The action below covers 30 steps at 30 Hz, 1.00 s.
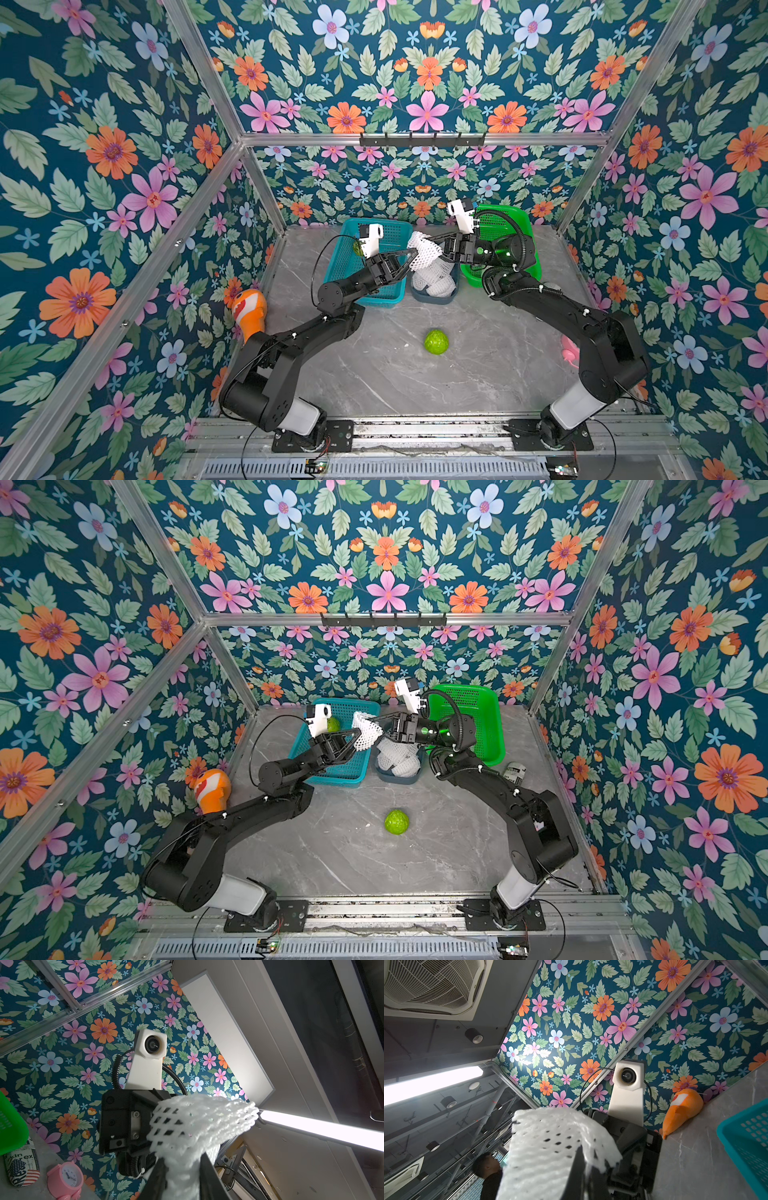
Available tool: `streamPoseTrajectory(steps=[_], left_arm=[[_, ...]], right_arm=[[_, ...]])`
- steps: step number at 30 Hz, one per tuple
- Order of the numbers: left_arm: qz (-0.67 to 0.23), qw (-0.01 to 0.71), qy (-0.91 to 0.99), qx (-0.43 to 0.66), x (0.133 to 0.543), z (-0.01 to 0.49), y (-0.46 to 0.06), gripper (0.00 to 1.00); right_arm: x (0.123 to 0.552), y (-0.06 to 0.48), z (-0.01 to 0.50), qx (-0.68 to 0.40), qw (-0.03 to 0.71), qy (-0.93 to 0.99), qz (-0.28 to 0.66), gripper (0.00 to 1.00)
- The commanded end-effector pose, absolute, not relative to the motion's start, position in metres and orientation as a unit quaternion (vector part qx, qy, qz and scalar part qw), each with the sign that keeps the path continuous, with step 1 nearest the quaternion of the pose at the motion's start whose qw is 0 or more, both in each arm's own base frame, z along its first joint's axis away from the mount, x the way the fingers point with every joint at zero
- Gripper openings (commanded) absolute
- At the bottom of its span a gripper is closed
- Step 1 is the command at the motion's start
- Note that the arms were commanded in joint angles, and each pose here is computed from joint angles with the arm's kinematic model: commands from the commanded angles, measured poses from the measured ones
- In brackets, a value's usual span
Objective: Sleeve custard apples in foam nets
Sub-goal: Open the foam net.
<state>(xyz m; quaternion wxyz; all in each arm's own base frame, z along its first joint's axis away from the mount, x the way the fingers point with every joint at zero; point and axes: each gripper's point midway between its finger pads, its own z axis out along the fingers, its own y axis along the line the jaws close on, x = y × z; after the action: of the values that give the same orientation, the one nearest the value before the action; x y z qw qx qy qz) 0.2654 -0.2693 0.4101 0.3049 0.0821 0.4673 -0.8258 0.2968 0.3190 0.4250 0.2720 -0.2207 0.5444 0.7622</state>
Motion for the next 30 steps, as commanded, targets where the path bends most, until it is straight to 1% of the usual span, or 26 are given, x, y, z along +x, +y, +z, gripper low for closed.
streamPoseTrajectory(steps=[1,2,3,4,5,6,8,10,11,14,16,18,20,23,27,30], left_arm=[[-0.831,0.325,0.436,0.113,0.251,0.422,-0.260,0.26],[-0.831,0.325,0.437,0.112,0.251,0.421,-0.260,0.29],[-0.831,0.324,0.439,0.110,0.252,0.420,-0.259,0.35],[-0.831,0.323,0.441,0.107,0.254,0.419,-0.258,0.37],[-0.830,0.324,0.441,0.106,0.255,0.418,-0.257,0.37],[-0.830,0.324,0.442,0.105,0.255,0.418,-0.257,0.32],[-0.830,0.322,0.444,0.103,0.256,0.416,-0.258,0.28],[-0.830,0.320,0.446,0.100,0.258,0.414,-0.259,0.10],[-0.830,0.320,0.446,0.099,0.258,0.414,-0.259,0.07],[-0.830,0.317,0.449,0.097,0.259,0.411,-0.259,0.11],[-0.830,0.314,0.452,0.095,0.260,0.408,-0.260,0.19],[-0.830,0.312,0.453,0.092,0.261,0.407,-0.260,0.15],[-0.829,0.314,0.453,0.092,0.260,0.407,-0.259,0.17],[-0.829,0.312,0.455,0.089,0.260,0.404,-0.259,0.16],[-0.830,0.310,0.456,0.085,0.259,0.402,-0.259,0.21],[-0.830,0.313,0.454,0.087,0.258,0.404,-0.257,0.21]], right_arm=[[0.290,0.315,0.433,-0.236,0.286,0.530,0.762,0.00],[0.290,0.315,0.432,-0.236,0.284,0.533,0.761,0.00],[0.290,0.314,0.430,-0.235,0.283,0.535,0.760,0.00],[0.289,0.313,0.430,-0.235,0.283,0.536,0.760,0.00],[0.289,0.313,0.428,-0.235,0.282,0.538,0.759,0.00],[0.289,0.313,0.426,-0.232,0.282,0.540,0.759,0.00],[0.288,0.312,0.425,-0.233,0.280,0.540,0.759,0.00],[0.287,0.312,0.423,-0.230,0.279,0.541,0.759,0.00],[0.287,0.312,0.422,-0.231,0.279,0.542,0.759,0.00],[0.288,0.309,0.421,-0.226,0.283,0.542,0.758,0.00],[0.288,0.309,0.422,-0.226,0.284,0.542,0.758,0.00],[0.288,0.308,0.423,-0.227,0.285,0.541,0.758,0.00],[0.288,0.307,0.422,-0.224,0.286,0.542,0.758,0.00],[0.289,0.306,0.421,-0.221,0.288,0.543,0.757,0.00],[0.288,0.304,0.421,-0.220,0.289,0.543,0.757,0.00],[0.288,0.304,0.420,-0.221,0.288,0.543,0.757,0.00]])
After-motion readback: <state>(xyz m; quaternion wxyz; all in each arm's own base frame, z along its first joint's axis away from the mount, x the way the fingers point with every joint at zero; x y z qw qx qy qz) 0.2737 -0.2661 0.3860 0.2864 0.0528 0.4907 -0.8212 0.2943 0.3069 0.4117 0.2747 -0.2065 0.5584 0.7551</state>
